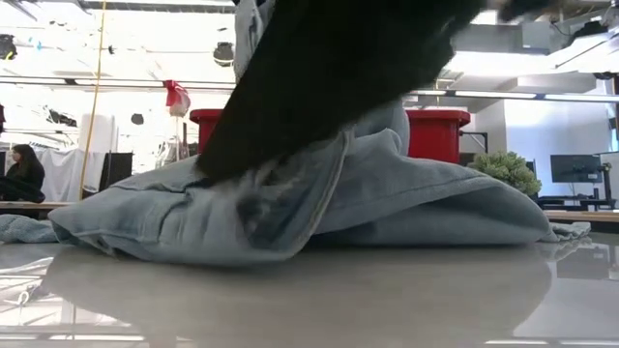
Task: Fold laundry
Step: Fold the blue pants from the red laundry bin
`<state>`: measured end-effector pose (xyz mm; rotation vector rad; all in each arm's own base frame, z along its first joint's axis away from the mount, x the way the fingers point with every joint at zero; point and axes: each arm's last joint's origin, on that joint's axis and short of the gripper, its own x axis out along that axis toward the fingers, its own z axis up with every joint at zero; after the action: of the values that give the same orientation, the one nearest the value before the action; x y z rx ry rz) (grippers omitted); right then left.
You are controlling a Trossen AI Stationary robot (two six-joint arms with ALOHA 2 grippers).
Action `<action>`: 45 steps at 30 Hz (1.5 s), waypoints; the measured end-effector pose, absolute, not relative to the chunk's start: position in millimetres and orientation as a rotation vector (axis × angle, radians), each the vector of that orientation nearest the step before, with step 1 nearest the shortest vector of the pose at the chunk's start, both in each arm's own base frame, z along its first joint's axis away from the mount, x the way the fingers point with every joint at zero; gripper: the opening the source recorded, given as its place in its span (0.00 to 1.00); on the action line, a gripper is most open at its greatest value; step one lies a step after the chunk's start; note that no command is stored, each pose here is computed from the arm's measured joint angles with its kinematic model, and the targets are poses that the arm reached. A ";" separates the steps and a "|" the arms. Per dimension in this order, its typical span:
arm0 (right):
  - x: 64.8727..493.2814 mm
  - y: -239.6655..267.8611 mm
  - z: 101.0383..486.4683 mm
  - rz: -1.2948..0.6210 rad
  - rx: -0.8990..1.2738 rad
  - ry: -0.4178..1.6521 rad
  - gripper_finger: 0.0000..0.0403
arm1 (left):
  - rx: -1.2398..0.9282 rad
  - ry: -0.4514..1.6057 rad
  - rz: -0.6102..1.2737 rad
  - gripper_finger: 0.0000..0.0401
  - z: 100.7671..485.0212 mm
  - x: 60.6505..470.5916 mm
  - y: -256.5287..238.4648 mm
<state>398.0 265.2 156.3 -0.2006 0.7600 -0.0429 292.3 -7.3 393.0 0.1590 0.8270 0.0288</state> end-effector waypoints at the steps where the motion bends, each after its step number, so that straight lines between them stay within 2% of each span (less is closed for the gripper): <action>1: 398.3 265.6 152.0 -0.045 -0.198 0.768 0.42 | 0.160 0.826 0.022 0.00 392.9 292.3 -10.3; 4: 397.9 269.8 145.4 -0.043 -0.175 0.769 0.42 | 0.167 0.819 0.003 0.00 387.6 296.5 -21.5; 13: 394.6 284.1 115.8 -0.061 -0.098 0.786 0.42 | 0.186 0.856 -0.037 0.00 335.4 305.4 -45.2; 19: 396.2 287.0 103.6 -0.123 -0.114 0.770 0.42 | 0.193 0.856 -0.059 0.00 327.3 305.4 -51.9; 26: 403.2 270.8 101.1 -0.216 -0.019 0.795 0.37 | 0.179 0.857 -0.061 0.00 327.2 305.2 -52.3; 30: 406.2 265.3 100.3 -0.268 0.090 0.793 0.32 | 0.178 0.860 -0.065 0.00 327.0 305.0 -52.4; 34: 404.6 263.5 99.2 -0.302 0.123 0.804 0.17 | 0.176 0.860 -0.071 0.00 327.0 305.0 -52.6; 36: 402.3 264.5 103.6 -0.300 0.123 0.807 0.07 | 0.176 0.860 -0.071 0.00 327.0 305.0 -52.6; 37: 400.2 264.7 106.8 -0.300 0.115 0.815 0.05 | 0.177 0.860 -0.071 0.00 327.3 304.7 -52.5; 42: 384.7 255.5 145.6 -0.270 0.070 0.908 0.04 | 0.167 0.829 -0.069 0.00 334.5 300.4 -49.7; 45: 375.8 242.8 193.9 -0.194 0.067 0.923 0.04 | 0.102 0.779 -0.050 0.00 339.7 302.4 -46.3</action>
<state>375.8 242.8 193.9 0.0666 0.9230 -0.1939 302.4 -46.3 339.7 0.1024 0.7790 -0.0498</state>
